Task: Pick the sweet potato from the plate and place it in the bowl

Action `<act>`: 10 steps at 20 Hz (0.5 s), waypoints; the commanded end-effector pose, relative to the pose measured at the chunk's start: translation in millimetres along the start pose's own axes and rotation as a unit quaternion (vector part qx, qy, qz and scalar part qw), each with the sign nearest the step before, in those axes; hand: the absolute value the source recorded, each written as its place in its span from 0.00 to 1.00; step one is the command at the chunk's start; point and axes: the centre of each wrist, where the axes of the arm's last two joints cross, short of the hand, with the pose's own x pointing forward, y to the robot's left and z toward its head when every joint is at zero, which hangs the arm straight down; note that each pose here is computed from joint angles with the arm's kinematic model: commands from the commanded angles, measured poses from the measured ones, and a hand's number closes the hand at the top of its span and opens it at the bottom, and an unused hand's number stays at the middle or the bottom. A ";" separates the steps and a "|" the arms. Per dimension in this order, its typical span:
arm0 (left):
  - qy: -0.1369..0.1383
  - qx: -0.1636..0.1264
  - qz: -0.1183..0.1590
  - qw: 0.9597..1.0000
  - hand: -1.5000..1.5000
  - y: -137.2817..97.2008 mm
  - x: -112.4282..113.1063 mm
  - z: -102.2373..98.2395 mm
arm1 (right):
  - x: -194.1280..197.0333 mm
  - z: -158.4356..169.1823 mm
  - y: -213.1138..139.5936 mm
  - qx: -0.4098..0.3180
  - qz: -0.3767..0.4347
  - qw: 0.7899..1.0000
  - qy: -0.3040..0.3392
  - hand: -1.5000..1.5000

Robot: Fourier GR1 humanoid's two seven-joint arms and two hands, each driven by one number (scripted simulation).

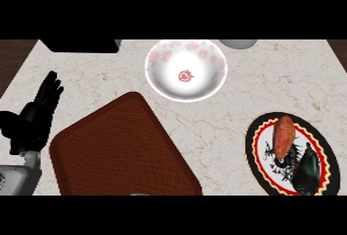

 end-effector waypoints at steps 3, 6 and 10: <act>0.007 -0.003 0.004 1.000 0.50 -1.9 5.9 -5.1 | 7.5 -35.6 -3.9 0.106 0.057 0.992 0.044 0.00; 0.011 0.002 0.003 1.000 0.50 8.9 13.0 -9.1 | 29.4 -56.1 12.1 0.139 0.054 0.988 0.040 0.00; -0.003 0.000 0.001 1.000 0.50 0.7 3.3 -4.0 | 27.4 -68.2 37.6 0.207 0.067 0.975 0.043 0.00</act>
